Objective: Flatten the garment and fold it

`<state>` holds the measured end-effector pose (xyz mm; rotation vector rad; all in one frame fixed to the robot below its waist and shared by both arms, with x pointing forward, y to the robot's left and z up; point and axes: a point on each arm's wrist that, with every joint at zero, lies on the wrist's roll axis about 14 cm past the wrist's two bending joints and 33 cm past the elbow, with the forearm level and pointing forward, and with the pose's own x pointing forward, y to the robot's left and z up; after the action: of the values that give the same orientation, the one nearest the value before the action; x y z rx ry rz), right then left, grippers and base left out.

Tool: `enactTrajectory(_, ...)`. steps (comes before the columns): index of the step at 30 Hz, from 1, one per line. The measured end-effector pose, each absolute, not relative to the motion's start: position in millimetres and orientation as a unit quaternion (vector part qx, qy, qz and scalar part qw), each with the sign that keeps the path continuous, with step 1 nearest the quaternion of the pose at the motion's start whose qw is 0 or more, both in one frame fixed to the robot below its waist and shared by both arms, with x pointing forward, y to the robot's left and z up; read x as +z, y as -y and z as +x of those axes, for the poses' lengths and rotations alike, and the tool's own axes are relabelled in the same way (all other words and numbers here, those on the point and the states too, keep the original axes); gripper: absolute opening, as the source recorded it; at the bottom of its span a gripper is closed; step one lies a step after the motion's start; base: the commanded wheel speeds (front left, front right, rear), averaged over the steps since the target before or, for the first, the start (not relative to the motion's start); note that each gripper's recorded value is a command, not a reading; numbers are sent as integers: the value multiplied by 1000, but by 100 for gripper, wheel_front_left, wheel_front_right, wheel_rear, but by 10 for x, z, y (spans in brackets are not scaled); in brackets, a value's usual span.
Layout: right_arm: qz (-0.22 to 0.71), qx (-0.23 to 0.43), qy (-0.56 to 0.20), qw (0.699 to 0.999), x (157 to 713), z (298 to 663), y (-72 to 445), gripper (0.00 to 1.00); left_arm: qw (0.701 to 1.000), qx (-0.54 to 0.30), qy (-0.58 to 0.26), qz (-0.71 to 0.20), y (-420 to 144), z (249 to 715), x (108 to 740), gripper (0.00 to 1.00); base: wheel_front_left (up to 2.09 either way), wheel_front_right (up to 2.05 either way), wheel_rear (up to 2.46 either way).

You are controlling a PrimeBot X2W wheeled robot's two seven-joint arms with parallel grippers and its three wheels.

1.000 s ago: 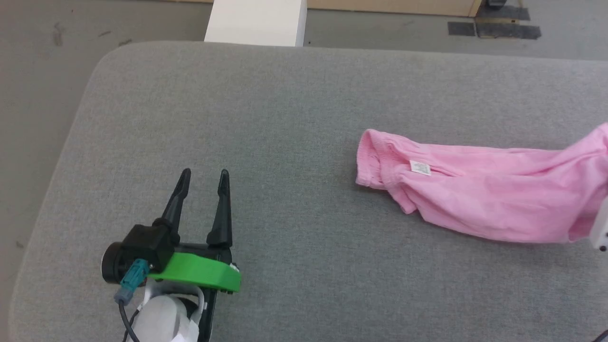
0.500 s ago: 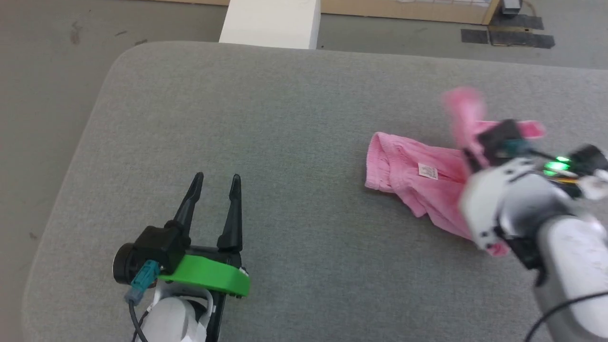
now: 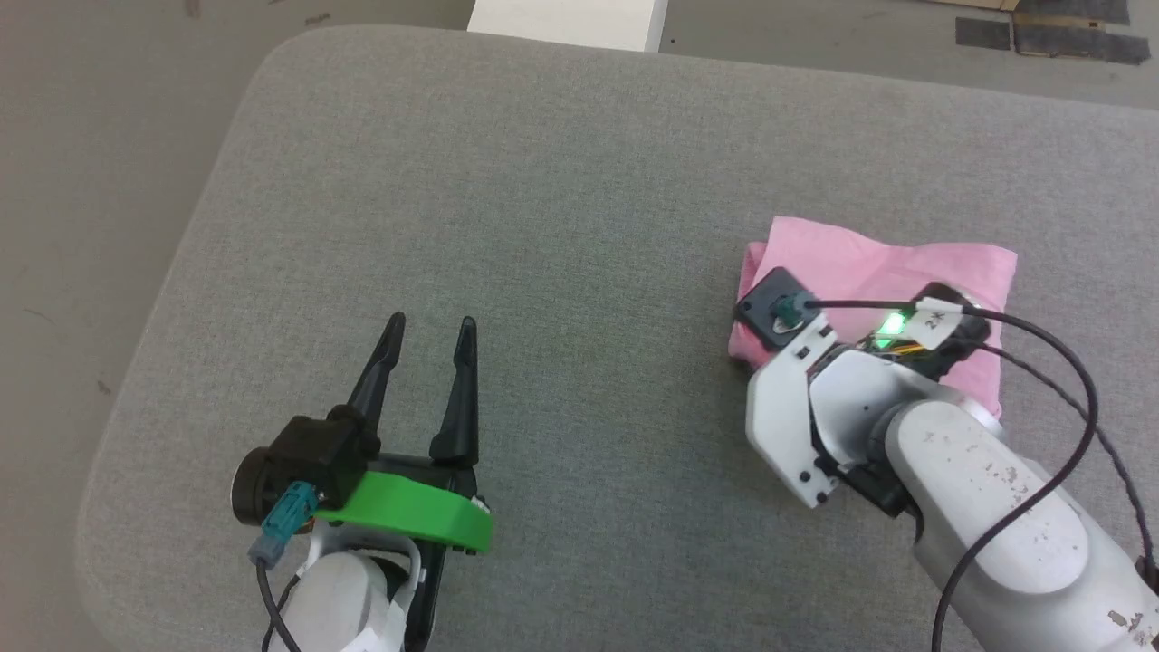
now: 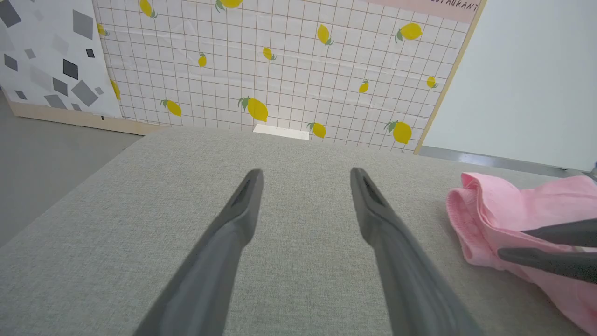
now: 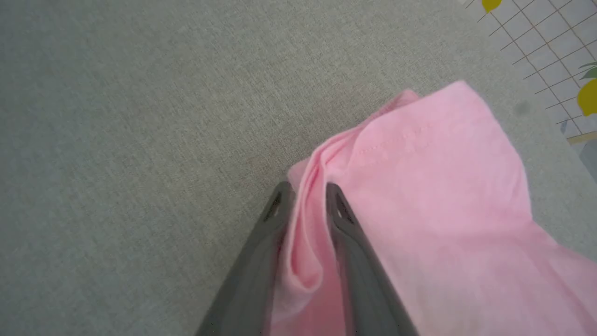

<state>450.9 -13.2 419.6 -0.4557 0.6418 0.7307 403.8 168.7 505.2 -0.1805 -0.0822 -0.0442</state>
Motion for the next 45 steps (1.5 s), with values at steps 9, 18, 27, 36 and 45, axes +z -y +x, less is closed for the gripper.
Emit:
enactTrajectory(9, -119, 377, -207, 895, 4799, 4526, -20, 100, 994, -30, 47, -93, -1631, 4075, 5087, 100, 0, 0, 0)
enactTrajectory(18, 131, 139, 23, 981, 5734, 4701, 1201, 100, 992, -52, 67, -93, -1487, 4125, 5219, 100, 0, 0, 0)
enactTrajectory(27, 196, 6, -83, 977, 4815, 4469, 1960, 100, 991, -64, 69, -92, -1407, 4161, 5227, 100, 0, 0, 0)
enactTrajectory(36, 223, 26, -225, 948, 4081, 4525, 1627, 100, 993, -59, 56, -91, -1444, 4149, 5141, 100, 0, 0, 0)
enactTrajectory(45, 216, 59, -321, 920, 3787, 4529, 1354, 20, 994, -48, 55, -87, -1521, 4087, 5144, 100, 0, 0, 0)
